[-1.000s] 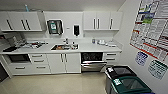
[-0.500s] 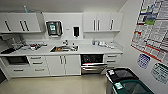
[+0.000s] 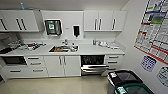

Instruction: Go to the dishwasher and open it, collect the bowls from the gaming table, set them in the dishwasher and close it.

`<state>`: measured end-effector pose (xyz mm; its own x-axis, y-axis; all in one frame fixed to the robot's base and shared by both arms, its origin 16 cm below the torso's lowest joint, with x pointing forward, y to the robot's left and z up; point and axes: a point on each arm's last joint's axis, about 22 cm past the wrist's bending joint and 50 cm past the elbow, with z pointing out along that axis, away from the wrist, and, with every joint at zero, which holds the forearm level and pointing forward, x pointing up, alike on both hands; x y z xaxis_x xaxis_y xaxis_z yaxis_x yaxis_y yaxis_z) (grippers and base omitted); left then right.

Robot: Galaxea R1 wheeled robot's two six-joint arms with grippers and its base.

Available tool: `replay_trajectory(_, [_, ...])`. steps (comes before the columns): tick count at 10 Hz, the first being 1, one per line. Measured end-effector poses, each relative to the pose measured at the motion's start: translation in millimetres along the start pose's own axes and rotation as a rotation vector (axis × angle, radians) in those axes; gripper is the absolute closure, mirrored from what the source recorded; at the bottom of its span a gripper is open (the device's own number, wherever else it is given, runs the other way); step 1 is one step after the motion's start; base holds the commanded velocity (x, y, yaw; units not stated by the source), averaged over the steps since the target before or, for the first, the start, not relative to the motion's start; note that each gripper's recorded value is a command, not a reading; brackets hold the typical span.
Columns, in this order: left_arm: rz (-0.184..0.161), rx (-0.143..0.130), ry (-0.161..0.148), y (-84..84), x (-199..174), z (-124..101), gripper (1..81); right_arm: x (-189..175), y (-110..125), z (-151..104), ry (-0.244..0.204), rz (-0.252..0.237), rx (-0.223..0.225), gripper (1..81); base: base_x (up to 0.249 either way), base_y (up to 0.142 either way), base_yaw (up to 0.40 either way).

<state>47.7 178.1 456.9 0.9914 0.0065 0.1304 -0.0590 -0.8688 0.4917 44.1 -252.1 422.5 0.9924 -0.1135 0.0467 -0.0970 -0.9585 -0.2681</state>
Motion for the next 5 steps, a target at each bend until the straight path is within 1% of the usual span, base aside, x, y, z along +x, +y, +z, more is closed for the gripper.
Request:
replay_trajectory(1, [0.021, 0.016, -0.001, -10.3, 0.9, -4.3, 81.1, -12.3, -10.8, 2.4, -0.021, 0.002, 0.02, 81.1, 0.127, 0.0, 0.0])
replay_trajectory(2, [0.02, 0.01, -0.006, -6.7, -4.7, -3.2, 81.1, -18.8, -11.7, 2.9, -0.028, 0.004, 0.021, 81.1, 0.126, 0.0, 0.0])
replay_trajectory(3, [0.017, 0.021, -0.019, -11.6, -12.9, -5.1, 81.1, -18.3, -11.6, 2.9, -0.025, 0.005, 0.02, 81.1, 0.125, 0.0, 0.0])
replay_trajectory(4, [0.014, 0.02, -0.023, -9.0, -15.7, -3.8, 81.1, -15.3, -5.8, 1.3, -0.024, -0.001, 0.013, 81.1, 0.125, 0.0, 0.0])
replay_trajectory(5, [0.016, 0.026, -0.02, -13.9, -12.8, -6.0, 81.1, -16.1, -11.8, 2.9, -0.023, 0.002, 0.02, 81.1, 0.125, 0.0, 0.0])
